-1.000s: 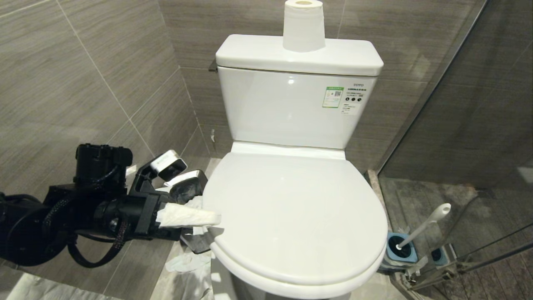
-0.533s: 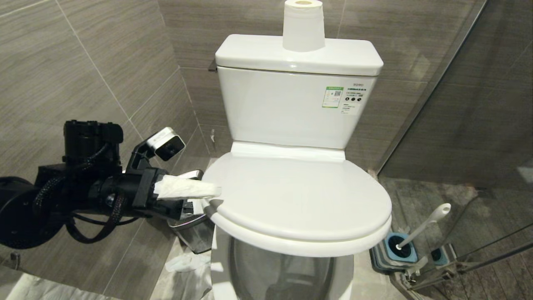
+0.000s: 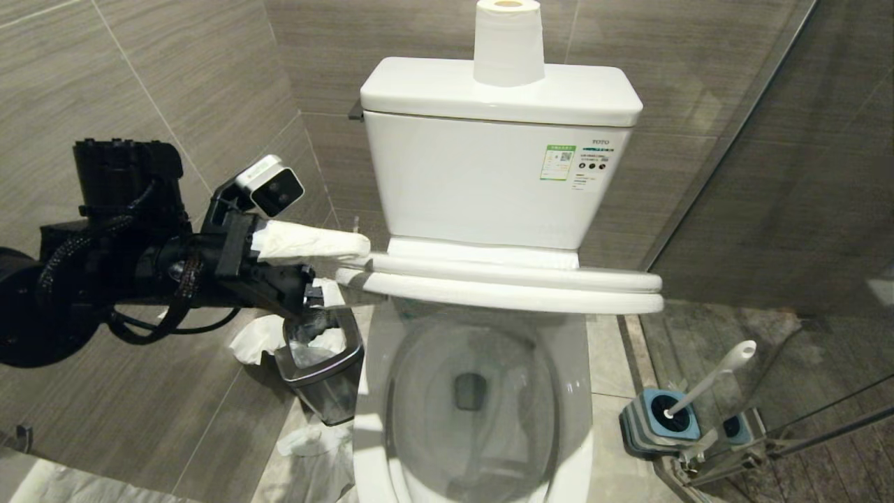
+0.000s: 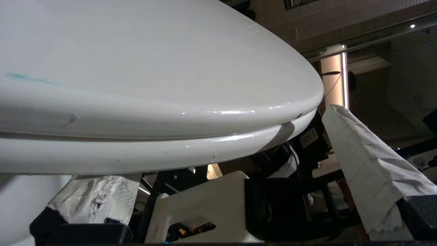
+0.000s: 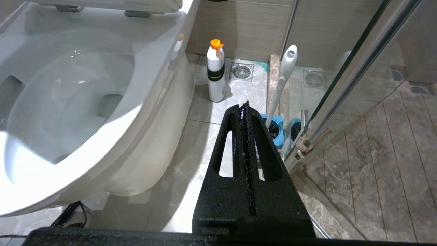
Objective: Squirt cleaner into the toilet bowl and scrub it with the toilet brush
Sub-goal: Use the left hand to lift the toilet lid slightly
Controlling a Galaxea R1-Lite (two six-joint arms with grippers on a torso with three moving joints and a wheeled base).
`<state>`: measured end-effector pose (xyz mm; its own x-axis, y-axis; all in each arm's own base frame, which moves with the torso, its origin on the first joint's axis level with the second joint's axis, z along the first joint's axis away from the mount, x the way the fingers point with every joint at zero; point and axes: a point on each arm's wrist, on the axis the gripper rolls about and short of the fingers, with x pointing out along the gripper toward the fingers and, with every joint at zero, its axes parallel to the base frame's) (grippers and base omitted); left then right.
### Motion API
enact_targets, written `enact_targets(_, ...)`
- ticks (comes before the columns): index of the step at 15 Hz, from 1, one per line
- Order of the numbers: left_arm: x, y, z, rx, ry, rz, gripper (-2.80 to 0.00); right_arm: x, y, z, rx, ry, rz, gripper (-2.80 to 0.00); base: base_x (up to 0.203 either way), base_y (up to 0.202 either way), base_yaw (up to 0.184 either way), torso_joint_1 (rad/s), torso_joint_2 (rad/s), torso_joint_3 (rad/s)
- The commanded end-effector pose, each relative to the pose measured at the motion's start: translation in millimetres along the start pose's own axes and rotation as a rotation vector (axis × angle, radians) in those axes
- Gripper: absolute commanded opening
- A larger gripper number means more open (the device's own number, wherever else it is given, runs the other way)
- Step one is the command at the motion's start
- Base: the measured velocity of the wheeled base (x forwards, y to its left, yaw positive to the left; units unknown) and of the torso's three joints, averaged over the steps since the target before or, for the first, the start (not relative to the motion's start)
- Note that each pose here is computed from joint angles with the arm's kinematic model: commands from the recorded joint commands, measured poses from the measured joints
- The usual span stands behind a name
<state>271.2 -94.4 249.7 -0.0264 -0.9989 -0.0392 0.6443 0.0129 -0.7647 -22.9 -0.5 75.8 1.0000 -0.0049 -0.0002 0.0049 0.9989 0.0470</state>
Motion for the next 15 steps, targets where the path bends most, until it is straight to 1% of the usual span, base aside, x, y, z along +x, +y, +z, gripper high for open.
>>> enact_targets(1, 1, -8.0, 12, 0.026, -0.014, -0.003, 0.0, 0, 0, 0, 0.001, 0.001, 0.0, -2.8, 0.0, 0.0, 0.0, 0.0, 0.0, 0.0)
enact_targets(3, 2, -12.5, 22, 0.04, -0.024, -0.006, 0.0, 0, 0, 0, 0.001, 0.001, 0.0, -2.8, 0.0, 0.0, 0.0, 0.0, 0.0, 0.0)
enact_targets(6, 2, -18.8, 36, 0.087, -0.055, 0.008, 0.0, 0, 0, 0, 0.001, 0.001, 0.0, -2.8, 0.0, 0.0, 0.0, 0.0, 0.0, 0.0)
enact_targets(10, 3, -36.8, 59, 0.19, -0.082, -0.005, 0.0, 0, 0, 0, 0.001, 0.001, 0.0, -2.8, 0.0, 0.0, 0.0, 0.0, 0.0, 0.0)
enact_targets(11, 3, -38.6, 66, 0.212, -0.095, -0.002, 0.0, 0, 0, 0, 0.001, 0.001, 0.0, -2.8, 0.0, 0.0, 0.0, 0.0, 0.0, 0.0)
enact_targets(13, 5, -39.6, 80, 0.253, -0.145, 0.024, 0.0, 0, 0, 0, 0.001, 0.001, -0.001, -2.8, 0.0, 0.0, 0.0, 0.0, 0.0, 0.0)
enact_targets(15, 8, -33.6, 91, 0.275, -0.183, 0.047, 0.0, 0, 0, 0, 0.001, 0.001, 0.0, -2.8, 0.0, 0.0, 0.0, 0.0, 0.0, 0.0)
